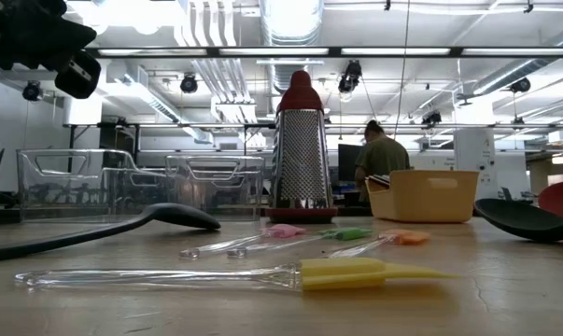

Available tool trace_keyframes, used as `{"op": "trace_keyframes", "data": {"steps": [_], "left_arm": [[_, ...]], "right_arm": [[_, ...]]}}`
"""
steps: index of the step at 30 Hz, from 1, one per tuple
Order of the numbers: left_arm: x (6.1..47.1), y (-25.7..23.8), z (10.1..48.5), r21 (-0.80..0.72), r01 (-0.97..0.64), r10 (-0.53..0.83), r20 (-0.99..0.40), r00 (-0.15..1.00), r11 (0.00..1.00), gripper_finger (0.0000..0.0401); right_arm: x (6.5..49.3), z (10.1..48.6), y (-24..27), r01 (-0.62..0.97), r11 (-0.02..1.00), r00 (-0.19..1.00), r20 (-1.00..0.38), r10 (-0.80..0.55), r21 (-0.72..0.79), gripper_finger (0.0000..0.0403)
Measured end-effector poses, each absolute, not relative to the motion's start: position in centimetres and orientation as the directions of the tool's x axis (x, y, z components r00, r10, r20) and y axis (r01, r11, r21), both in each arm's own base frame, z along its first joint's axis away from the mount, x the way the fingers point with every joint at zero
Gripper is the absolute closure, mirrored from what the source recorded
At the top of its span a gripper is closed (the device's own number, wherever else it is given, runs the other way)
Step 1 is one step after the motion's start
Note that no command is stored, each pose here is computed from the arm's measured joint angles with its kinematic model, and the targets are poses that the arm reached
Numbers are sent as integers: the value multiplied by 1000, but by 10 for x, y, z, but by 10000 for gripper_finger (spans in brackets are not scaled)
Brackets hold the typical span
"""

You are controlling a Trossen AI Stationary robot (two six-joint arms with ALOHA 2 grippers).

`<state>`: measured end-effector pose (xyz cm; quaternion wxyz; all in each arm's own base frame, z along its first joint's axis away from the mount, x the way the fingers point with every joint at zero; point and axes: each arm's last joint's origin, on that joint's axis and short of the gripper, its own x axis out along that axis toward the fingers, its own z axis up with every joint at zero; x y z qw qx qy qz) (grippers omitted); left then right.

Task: Pick & Place Kitchen Items
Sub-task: Put the red serving spoon into the right transparent bin

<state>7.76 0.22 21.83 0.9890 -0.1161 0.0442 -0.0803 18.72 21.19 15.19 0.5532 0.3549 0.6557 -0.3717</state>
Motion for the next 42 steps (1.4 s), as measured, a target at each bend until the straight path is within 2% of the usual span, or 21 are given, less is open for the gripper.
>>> {"op": "trace_keyframes", "data": {"steps": [6,16,20,27,32,37,42], "left_arm": [[78,2,218,-237,149,-169,-69,983,960,389],[78,2,218,-237,149,-169,-69,983,960,389],[78,2,218,-237,149,-170,-69,983,960,389],[78,2,218,-236,149,-169,-69,983,960,389],[78,2,218,-237,149,-169,-69,983,960,389],[78,2,218,-237,149,-169,-69,983,960,389],[78,2,218,-237,149,-169,-69,983,960,389]], "right_arm": [[184,137,211,877,480,-86,-991,104,-26,169],[181,133,208,883,466,-104,-990,92,-49,268],[180,133,207,885,460,-120,-990,76,-72,294],[177,138,206,876,467,-148,-989,20,-122,306],[175,147,208,854,499,-125,-989,-82,-149,312],[172,161,208,853,491,-120,-982,-147,-178,339],[175,166,211,853,501,-97,-987,-129,-149,348]]}}
